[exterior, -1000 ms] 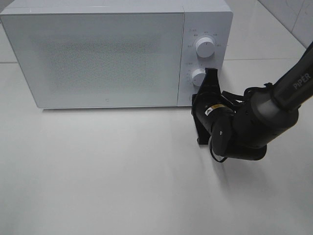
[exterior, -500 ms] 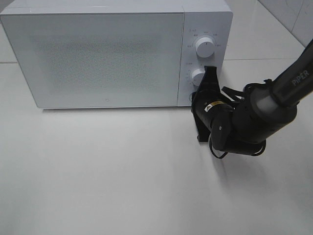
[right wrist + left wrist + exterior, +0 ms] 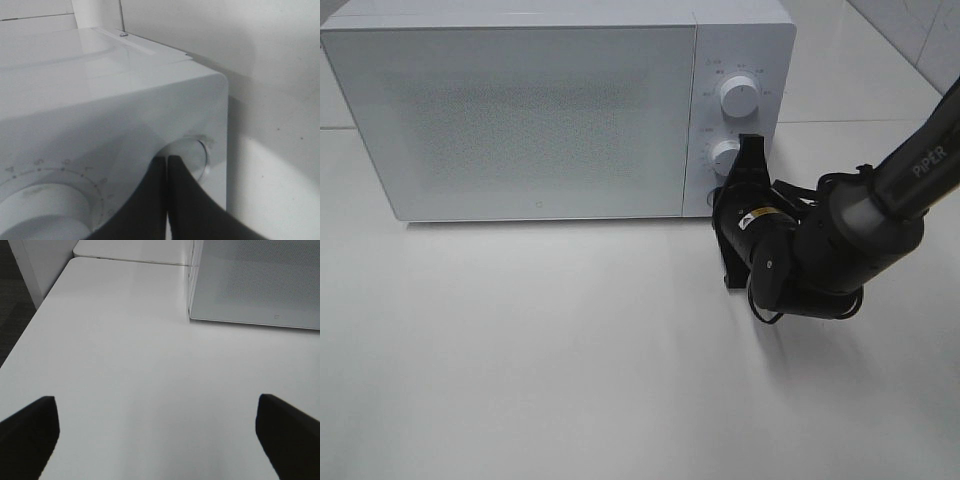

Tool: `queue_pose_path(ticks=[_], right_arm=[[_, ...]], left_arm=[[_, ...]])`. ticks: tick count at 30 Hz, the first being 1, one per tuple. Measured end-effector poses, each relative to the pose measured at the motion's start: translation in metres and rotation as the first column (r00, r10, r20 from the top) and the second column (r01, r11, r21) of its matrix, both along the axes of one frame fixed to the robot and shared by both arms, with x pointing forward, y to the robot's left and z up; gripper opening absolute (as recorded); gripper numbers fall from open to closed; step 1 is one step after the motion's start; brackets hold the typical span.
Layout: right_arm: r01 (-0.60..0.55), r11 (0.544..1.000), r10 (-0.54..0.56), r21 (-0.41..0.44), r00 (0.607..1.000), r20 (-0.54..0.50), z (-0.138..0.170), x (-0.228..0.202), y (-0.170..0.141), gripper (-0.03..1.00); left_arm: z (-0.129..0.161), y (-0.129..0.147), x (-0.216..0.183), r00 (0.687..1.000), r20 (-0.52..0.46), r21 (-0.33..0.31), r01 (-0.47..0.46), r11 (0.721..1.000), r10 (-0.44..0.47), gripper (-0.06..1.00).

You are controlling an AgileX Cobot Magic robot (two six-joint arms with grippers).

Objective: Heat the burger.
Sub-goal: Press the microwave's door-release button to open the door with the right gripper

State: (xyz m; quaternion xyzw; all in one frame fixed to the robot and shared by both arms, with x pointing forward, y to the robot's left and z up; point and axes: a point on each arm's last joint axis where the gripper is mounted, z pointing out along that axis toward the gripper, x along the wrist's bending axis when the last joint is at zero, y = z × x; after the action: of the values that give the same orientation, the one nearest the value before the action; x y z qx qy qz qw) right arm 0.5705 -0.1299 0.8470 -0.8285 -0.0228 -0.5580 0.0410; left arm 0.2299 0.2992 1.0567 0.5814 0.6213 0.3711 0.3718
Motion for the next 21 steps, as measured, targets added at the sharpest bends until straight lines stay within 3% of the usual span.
queue_pose_path(ticks=[21], right_arm=[[0.068, 0.998, -0.068, -0.008, 0.998, 0.008, -0.008, 0.013, 0.006, 0.00]], left_arm=[[0.000, 0.000, 0.000, 1.000, 0.000, 0.000, 0.000, 1.000, 0.000, 0.99]])
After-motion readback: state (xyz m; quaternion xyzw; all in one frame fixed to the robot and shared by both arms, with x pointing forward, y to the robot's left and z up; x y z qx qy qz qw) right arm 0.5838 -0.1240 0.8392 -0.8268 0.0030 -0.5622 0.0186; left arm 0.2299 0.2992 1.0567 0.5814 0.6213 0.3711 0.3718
